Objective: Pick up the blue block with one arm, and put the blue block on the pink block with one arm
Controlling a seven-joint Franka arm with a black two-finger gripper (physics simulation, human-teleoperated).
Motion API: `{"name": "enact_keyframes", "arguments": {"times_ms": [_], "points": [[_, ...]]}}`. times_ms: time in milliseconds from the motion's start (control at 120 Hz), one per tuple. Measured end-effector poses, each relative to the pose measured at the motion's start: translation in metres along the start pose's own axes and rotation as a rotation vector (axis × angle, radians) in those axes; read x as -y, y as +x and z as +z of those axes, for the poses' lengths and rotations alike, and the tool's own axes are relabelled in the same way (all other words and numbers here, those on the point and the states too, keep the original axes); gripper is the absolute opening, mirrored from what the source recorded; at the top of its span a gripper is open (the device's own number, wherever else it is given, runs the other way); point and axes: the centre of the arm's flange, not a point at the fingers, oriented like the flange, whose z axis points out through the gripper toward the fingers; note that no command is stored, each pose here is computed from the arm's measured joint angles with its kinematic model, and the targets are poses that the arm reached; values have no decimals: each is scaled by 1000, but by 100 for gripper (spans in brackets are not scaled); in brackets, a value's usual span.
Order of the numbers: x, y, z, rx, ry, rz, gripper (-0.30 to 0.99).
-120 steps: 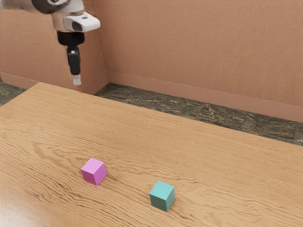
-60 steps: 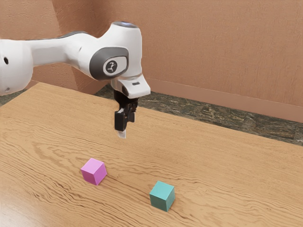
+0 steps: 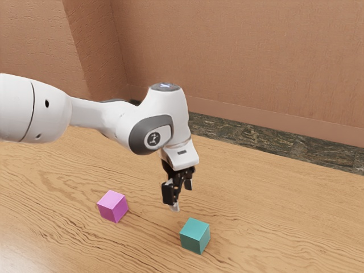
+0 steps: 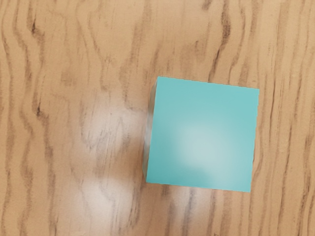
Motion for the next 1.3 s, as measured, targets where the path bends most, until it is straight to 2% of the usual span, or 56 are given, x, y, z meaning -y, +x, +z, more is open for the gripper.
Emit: {"name": "enact_keyframes", "arguments": {"times_ms": [383,675,925,983,1133,1300], "points": [[-22,13,55,-21,-37,43,69],[-18,23,80,-49,-8,54,69],[-16,22,99,-54,-10,49,69],[-16,22,102,-53,-12,49,64],[-16,23,99,-56,2,59,40],[-21,17,54,-80,68,71,34]]}}
